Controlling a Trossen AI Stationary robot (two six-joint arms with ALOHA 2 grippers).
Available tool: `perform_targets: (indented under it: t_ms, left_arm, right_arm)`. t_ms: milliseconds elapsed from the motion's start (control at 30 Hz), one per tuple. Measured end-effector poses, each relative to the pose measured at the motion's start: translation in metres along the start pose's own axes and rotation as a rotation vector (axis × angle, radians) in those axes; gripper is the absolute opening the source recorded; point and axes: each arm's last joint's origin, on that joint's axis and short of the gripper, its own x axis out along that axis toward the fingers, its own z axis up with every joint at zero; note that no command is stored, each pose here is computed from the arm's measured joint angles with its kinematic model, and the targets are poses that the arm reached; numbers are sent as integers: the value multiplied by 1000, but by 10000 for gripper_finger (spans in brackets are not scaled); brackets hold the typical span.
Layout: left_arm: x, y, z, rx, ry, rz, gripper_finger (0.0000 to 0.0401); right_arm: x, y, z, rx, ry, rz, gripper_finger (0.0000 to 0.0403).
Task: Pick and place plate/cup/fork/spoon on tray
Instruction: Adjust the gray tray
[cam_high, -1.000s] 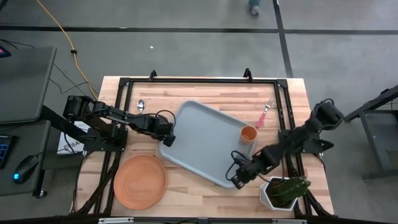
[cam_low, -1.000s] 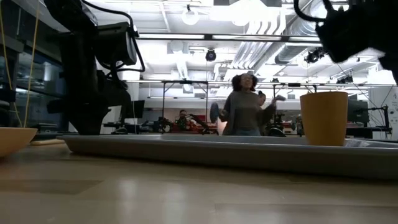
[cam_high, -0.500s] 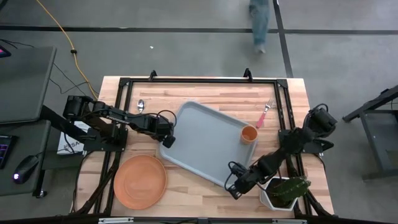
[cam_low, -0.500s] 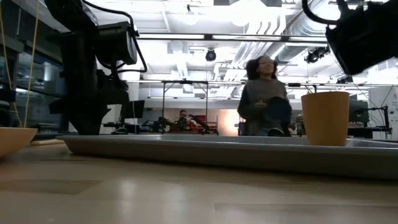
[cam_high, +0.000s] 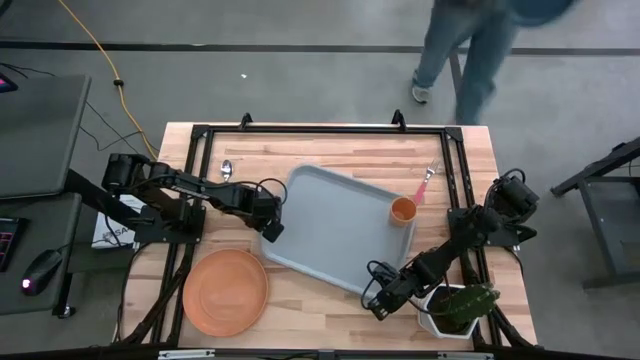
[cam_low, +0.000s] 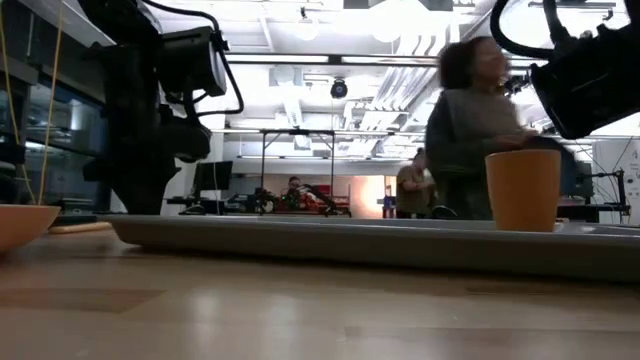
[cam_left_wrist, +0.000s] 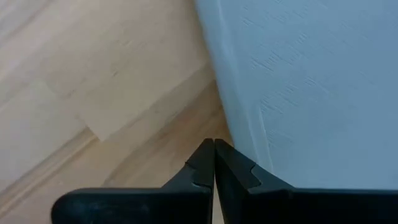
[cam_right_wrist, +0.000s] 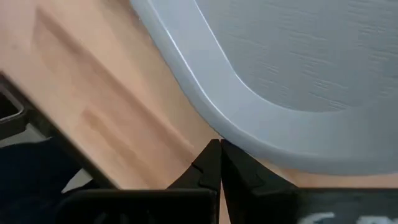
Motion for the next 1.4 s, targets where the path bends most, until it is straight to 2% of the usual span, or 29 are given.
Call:
perform_targets:
  t_ms: [300, 800, 1400]
  left_arm:
    - [-1, -2, -1, 0, 47, -49, 0]
    - [-1, -4, -3, -5, 117, -100, 0]
    - [-2, -4, -2, 26, 171, -148, 0]
  right_arm:
    - [-6, -14, 4, 18, -55, -139, 0]
    - [-17, -29, 22, 42, -171, -289, 0]
    - [-23, -34, 41, -26, -210, -338, 0]
